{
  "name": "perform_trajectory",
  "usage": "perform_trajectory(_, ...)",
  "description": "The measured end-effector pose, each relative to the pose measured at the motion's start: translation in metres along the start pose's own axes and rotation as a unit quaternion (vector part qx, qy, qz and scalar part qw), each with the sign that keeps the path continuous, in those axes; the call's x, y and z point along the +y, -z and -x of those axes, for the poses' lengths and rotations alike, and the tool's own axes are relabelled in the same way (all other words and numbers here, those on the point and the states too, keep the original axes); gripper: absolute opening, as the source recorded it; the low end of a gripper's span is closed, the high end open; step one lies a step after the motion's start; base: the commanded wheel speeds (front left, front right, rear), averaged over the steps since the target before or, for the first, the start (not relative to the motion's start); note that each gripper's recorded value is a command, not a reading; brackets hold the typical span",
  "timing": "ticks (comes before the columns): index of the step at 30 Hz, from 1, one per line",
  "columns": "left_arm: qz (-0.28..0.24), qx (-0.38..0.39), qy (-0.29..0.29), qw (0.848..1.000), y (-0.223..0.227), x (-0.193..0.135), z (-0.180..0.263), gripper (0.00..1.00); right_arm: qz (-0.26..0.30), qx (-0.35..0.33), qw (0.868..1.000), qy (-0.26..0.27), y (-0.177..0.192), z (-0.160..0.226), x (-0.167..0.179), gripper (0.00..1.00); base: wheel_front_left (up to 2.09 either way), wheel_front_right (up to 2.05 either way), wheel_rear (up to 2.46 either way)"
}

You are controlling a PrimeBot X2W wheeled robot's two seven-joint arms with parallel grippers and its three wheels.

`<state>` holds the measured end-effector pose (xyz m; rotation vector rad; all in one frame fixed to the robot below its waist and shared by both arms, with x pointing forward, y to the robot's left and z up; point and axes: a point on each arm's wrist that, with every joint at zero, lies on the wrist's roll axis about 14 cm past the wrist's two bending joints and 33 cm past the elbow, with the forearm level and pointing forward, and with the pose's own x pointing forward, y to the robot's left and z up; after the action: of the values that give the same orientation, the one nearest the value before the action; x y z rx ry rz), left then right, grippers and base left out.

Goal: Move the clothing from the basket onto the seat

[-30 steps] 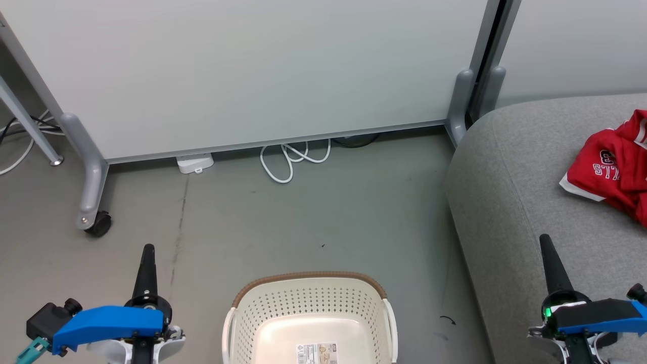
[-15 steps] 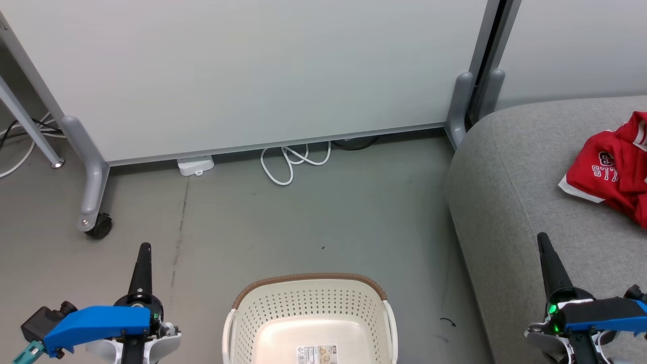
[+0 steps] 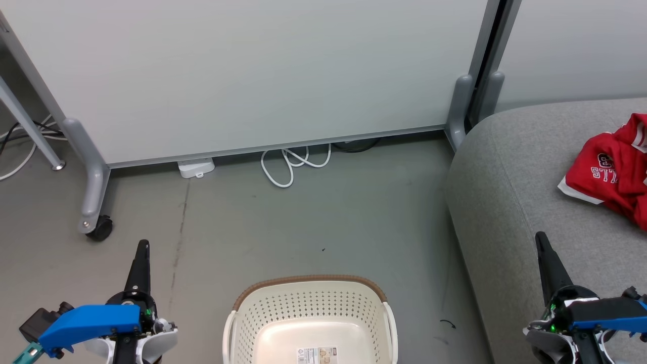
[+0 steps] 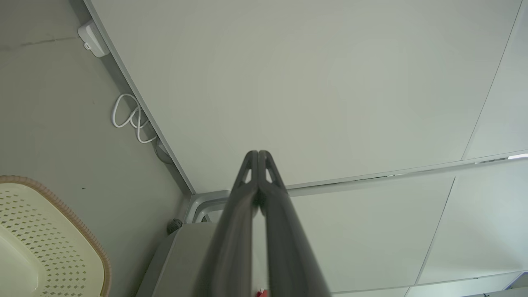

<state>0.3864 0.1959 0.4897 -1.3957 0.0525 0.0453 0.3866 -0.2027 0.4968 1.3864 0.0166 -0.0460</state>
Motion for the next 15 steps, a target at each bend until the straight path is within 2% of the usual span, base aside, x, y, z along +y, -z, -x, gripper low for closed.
perform_trajectory(15, 0.053, -0.002, 0.013, 0.999, -0.0041, -0.0069, 0.0000, 0.00, -0.057, 0.006, 0.998, -0.009, 0.0012, -0.0004, 0.0046, 0.00, 0.00, 0.00, 0.00)
